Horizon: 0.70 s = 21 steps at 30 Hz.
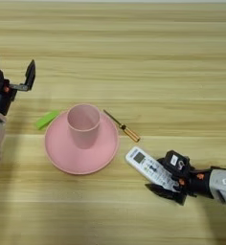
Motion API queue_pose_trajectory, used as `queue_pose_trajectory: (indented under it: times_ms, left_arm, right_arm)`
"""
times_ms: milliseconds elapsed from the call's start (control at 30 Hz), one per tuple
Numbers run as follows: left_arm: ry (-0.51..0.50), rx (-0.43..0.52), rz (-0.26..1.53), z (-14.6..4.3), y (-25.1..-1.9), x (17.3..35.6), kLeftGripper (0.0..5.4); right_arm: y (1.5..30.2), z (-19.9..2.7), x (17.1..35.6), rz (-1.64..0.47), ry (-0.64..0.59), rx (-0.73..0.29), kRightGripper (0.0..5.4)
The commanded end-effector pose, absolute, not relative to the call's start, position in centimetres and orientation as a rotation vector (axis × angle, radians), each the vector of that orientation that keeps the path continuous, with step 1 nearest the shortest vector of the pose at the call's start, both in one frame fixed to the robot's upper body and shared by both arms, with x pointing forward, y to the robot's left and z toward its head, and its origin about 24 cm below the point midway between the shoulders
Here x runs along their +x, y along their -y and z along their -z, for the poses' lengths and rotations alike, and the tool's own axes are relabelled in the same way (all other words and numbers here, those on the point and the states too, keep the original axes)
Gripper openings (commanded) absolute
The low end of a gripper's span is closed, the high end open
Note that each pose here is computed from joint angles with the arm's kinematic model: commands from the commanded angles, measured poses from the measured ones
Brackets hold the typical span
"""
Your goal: Move the objects on the table
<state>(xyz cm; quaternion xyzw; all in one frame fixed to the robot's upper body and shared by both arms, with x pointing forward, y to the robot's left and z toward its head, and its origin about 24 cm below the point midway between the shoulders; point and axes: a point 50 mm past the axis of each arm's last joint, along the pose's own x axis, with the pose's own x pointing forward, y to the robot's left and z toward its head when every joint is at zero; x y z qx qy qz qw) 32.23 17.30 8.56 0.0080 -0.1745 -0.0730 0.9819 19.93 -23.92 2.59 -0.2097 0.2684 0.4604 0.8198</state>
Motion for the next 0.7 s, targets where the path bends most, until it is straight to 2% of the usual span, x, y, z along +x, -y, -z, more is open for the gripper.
queue_pose_trajectory:
  times_ms: [33,167,533,700]
  left_arm:
    - [0.366,0.004,0.150,-9.0,-17.2,32.5,5.40]
    - [0.367,0.003,0.150,-9.0,-17.2,32.5,5.40]
    - [0.366,0.002,0.149,-9.0,-17.1,32.5,5.40]
    - [0.365,0.002,0.151,-9.0,-17.1,32.5,5.40]
  right_arm:
    - [24.2,-2.1,19.7,-0.974,-0.596,-0.465,3.23]
    - [24.2,-2.2,19.7,-0.975,-0.591,-0.466,2.92]
    - [24.0,-2.6,20.2,-0.970,-0.557,-0.455,2.91]
    - [23.5,-5.0,21.7,-0.929,-0.388,-0.398,2.91]
